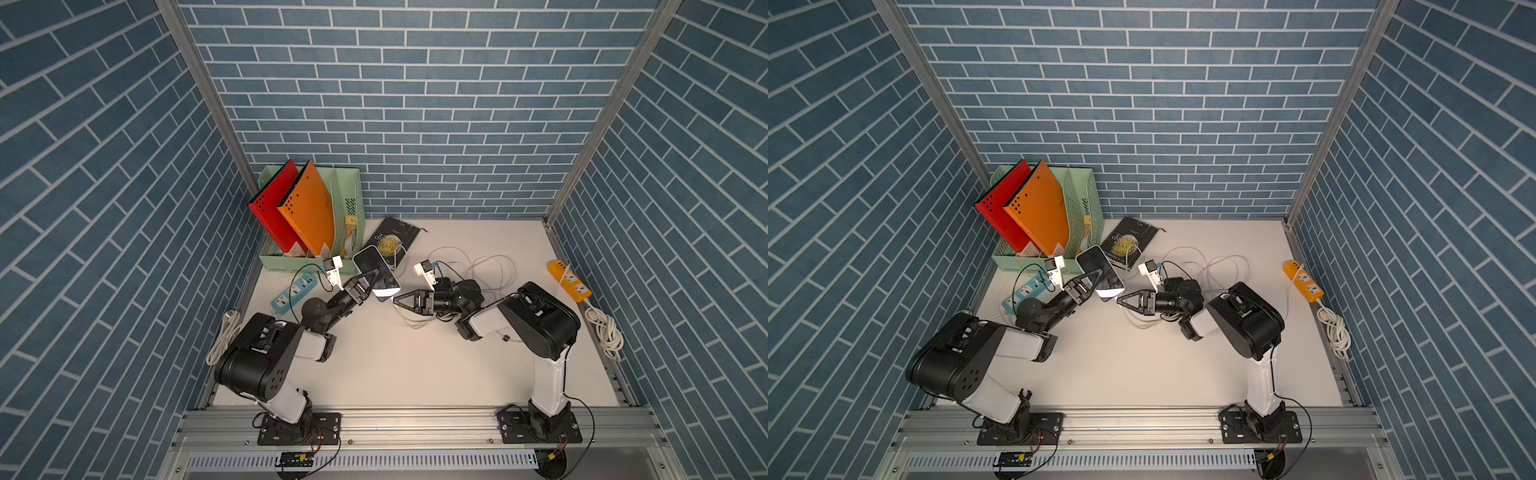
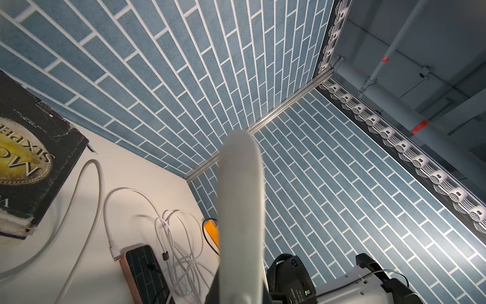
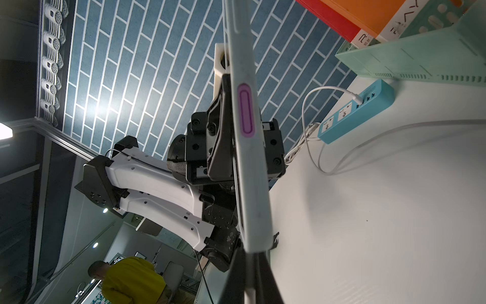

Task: Plug the charging cable into the phone
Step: Insert the charging cable into the phone.

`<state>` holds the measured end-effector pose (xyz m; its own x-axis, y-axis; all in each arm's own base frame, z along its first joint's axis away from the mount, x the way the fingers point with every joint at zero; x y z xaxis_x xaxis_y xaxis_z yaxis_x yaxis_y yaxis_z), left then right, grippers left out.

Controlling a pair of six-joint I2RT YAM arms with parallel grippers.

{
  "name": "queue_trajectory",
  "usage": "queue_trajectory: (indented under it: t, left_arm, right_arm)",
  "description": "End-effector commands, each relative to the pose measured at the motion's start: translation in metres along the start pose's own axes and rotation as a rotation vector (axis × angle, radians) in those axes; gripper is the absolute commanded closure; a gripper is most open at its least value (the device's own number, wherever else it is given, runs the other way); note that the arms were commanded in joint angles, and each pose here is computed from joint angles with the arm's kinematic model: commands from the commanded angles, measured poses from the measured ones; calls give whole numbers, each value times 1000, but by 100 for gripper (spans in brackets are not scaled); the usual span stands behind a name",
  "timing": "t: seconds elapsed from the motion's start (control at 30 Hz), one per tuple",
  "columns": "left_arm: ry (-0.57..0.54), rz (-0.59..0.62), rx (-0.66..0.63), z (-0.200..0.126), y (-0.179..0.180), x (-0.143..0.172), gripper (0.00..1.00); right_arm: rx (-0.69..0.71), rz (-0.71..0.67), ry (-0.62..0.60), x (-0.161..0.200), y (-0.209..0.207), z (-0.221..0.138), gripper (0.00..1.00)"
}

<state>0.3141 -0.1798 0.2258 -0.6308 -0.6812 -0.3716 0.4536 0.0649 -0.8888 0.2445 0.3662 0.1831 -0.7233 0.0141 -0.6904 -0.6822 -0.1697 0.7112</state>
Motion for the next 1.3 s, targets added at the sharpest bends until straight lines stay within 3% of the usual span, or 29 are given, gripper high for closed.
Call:
queue_trajectory:
  t: [0.0,0.67,1.1,1.27]
  left_arm:
    - [92,108,188,-3,-39,19,100]
    - [196,26,188,11,-28,29,100]
    - [254,-1,193,15,-25,36,100]
    - [245,2,194,15,-26,35,100]
  right_arm:
    - [-152,-296,-165,-49,50,3,100]
    - [-135,-415,-201,-79,43,-8,100]
    - [-89,-409,-229,-94,21,-22,100]
    - [-86,-397,-212,-91,21,-26,82]
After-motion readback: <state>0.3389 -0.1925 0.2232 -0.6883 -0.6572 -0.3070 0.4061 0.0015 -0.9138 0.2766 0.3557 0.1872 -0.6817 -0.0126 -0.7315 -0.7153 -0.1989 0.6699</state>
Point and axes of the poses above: each gripper's point midway between its finger pads, its own z axis out along the fingers, its own y axis along the line the jaws close on, x = y × z, the point moved 2 cm from there along -z, back along the fingers, and after that the axes turned 10 degrees about -z, right-handed, at the moved point
